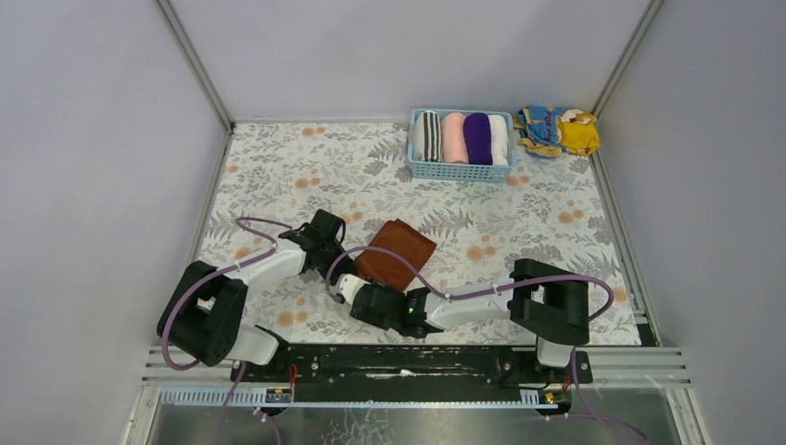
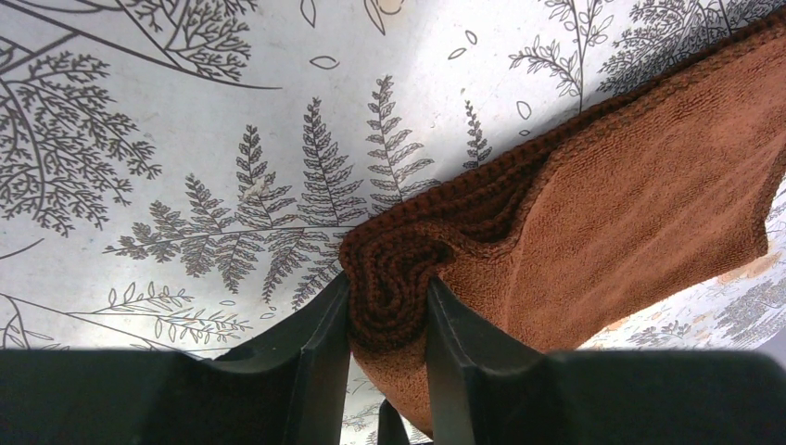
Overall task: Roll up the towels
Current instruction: Roll the towel at the center of the board.
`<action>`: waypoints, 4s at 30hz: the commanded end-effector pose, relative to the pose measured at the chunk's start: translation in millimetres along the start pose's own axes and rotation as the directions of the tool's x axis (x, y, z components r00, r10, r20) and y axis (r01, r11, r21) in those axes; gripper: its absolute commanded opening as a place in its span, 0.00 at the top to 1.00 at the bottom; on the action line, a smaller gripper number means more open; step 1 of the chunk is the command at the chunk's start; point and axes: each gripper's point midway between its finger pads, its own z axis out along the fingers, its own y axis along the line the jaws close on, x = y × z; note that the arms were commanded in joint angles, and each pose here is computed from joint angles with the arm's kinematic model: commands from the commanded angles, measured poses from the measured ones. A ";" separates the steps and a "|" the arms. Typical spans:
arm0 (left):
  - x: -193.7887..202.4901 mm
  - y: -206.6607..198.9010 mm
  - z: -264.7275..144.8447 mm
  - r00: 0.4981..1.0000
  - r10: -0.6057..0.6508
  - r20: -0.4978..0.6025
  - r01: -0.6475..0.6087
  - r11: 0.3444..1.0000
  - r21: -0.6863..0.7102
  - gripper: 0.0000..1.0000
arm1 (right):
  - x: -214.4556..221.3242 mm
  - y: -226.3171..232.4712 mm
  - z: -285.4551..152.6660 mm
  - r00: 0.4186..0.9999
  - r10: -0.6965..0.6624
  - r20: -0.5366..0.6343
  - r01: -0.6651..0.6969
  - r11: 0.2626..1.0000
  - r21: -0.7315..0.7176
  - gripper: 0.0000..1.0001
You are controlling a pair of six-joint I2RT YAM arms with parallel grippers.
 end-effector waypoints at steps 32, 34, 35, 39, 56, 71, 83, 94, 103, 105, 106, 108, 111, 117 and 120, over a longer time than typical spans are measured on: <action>1.3 -17.1 -52.4 0.999 -0.023 0.036 0.017 0.988 0.152 0.28 | -27.3 -27.8 -32.0 0.468 0.849 -0.245 -0.616 0.115 -0.779 0.93; 2.1 -21.2 -48.6 0.999 -0.015 0.028 0.010 0.988 0.152 0.28 | -20.7 -29.7 -26.5 0.440 0.856 -0.273 -0.639 0.085 -0.764 0.93; 2.7 -22.8 -46.6 1.000 -0.009 0.025 0.005 0.988 0.152 0.28 | -17.6 -31.6 -23.9 0.425 0.860 -0.282 -0.650 0.073 -0.757 0.92; 3.5 -29.4 -36.0 1.000 0.000 0.016 -0.003 0.988 0.152 0.30 | -5.9 -32.1 -13.2 0.399 0.857 -0.327 -0.693 0.047 -0.720 0.91; 8.9 8.5 11.6 1.000 0.011 -0.006 -0.012 1.000 -0.023 0.46 | 5.1 -75.3 -31.6 0.674 0.731 -0.107 -0.683 0.562 -0.468 0.37; 9.1 12.8 14.5 1.000 0.015 -0.011 -0.015 0.999 -0.051 0.46 | -31.7 -43.8 -42.4 0.981 0.164 0.109 -0.161 0.986 -0.029 0.29; 8.2 9.3 12.5 1.000 0.016 -0.009 -0.016 0.999 -0.039 0.45 | 16.8 -25.3 4.8 0.998 0.022 -0.063 -0.021 0.999 0.032 0.33; -4.2 -0.4 -16.6 0.998 0.006 0.070 -0.006 1.000 0.003 0.35 | 25.9 3.7 7.0 0.989 0.113 -0.098 -0.127 0.980 -0.151 0.77; -11.6 -3.6 -55.5 0.990 -0.003 0.138 -0.004 0.999 0.053 0.27 | -8.7 12.1 -19.7 0.858 0.507 -0.079 -0.467 0.708 -0.531 0.82; -7.9 -3.4 -56.7 0.992 -0.006 0.126 -0.003 0.998 0.065 0.26 | -8.1 9.6 -22.0 0.800 0.588 -0.123 -0.539 0.613 -0.578 0.82; -6.6 -3.5 -56.7 0.993 -0.007 0.121 -0.001 0.997 0.071 0.26 | -7.8 7.5 -23.0 0.773 0.619 -0.137 -0.562 0.569 -0.600 0.82; -3.5 -6.1 -56.0 0.994 -0.007 0.105 -0.003 0.996 0.089 0.26 | -5.5 4.4 -25.1 0.716 0.677 -0.171 -0.604 0.478 -0.638 0.82; 1.5 -17.9 -54.1 0.998 0.006 0.068 -0.015 0.991 0.134 0.27 | -3.2 -1.3 -28.4 0.621 0.748 -0.233 -0.648 0.323 -0.690 0.81; 3.3 -42.9 -45.5 0.998 0.046 0.046 -0.053 0.985 0.165 0.28 | 8.6 -8.6 -27.6 0.468 0.815 -0.342 -0.699 0.105 -0.707 0.80; 4.7 -49.8 -36.1 0.997 0.069 0.036 -0.073 0.986 0.153 0.28 | 18.1 -7.5 -22.9 0.431 0.823 -0.370 -0.726 0.073 -0.684 0.79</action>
